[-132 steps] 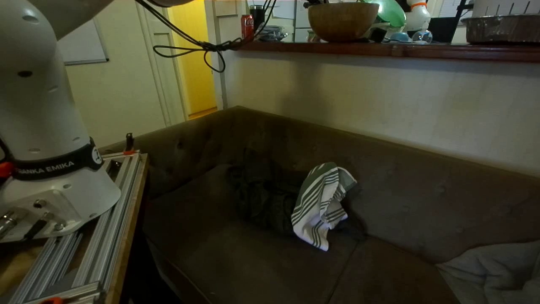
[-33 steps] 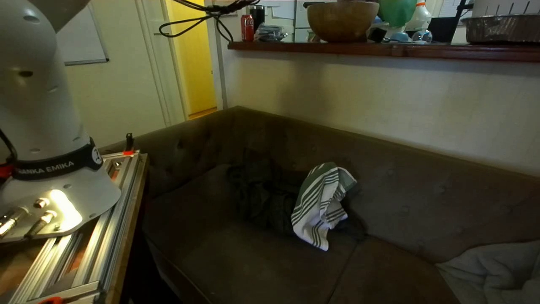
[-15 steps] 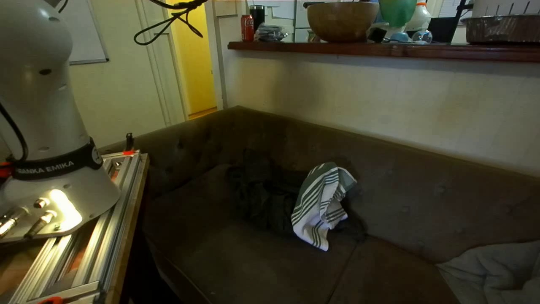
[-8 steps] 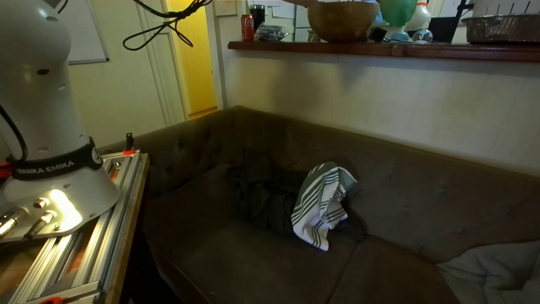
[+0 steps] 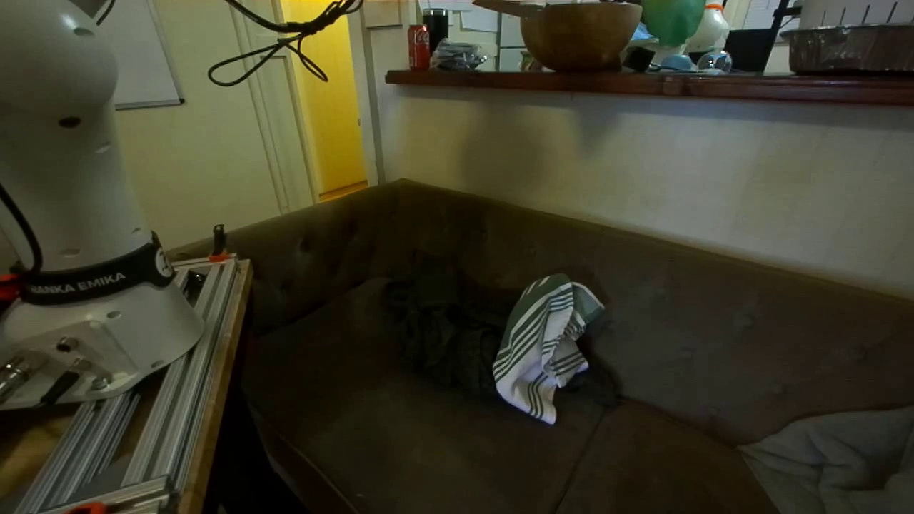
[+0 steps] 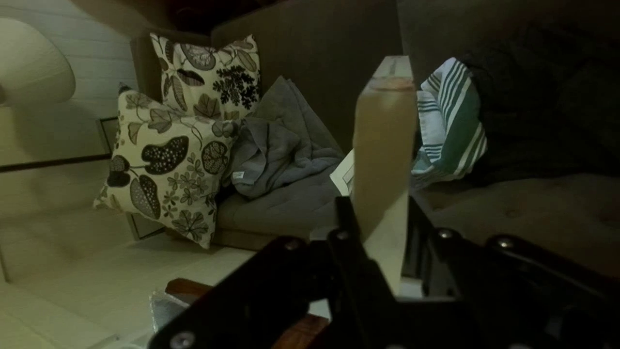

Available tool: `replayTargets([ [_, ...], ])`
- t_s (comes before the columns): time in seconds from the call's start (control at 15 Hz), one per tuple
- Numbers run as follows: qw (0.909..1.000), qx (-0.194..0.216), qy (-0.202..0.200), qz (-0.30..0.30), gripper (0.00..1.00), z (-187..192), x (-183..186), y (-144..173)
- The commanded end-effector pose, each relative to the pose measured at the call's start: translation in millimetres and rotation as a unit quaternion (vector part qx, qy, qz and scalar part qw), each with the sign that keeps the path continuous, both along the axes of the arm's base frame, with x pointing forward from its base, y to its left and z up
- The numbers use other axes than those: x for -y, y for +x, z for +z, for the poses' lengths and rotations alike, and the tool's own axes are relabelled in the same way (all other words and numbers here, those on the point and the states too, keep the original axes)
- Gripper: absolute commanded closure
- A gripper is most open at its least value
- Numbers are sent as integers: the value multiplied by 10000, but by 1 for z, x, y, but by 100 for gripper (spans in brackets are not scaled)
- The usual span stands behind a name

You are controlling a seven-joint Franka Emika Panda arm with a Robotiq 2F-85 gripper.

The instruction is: Put the white book on the sofa.

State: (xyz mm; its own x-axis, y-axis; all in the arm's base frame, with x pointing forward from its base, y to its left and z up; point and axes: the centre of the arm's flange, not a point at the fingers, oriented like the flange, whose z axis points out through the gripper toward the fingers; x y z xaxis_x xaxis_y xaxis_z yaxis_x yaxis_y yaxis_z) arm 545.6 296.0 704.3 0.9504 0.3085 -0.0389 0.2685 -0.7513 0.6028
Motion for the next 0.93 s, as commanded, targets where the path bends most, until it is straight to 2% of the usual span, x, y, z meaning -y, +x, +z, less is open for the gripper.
replayTargets([
  [0.0, 9982, 251, 250, 483, 93, -47, 51, -24],
  [0.13, 9965, 556, 246, 577, 93, -48, 55, -12],
  [0.33, 9974, 514, 309, 402, 93, -53, 61, 6],
  [0.67, 9994, 33, 332, 118, 93, -78, 77, 24],
  [0.8, 9972, -498, 526, -181, 93, -93, 89, 34],
  [0.87, 9945, -826, 466, -447, 93, -103, 95, 37],
])
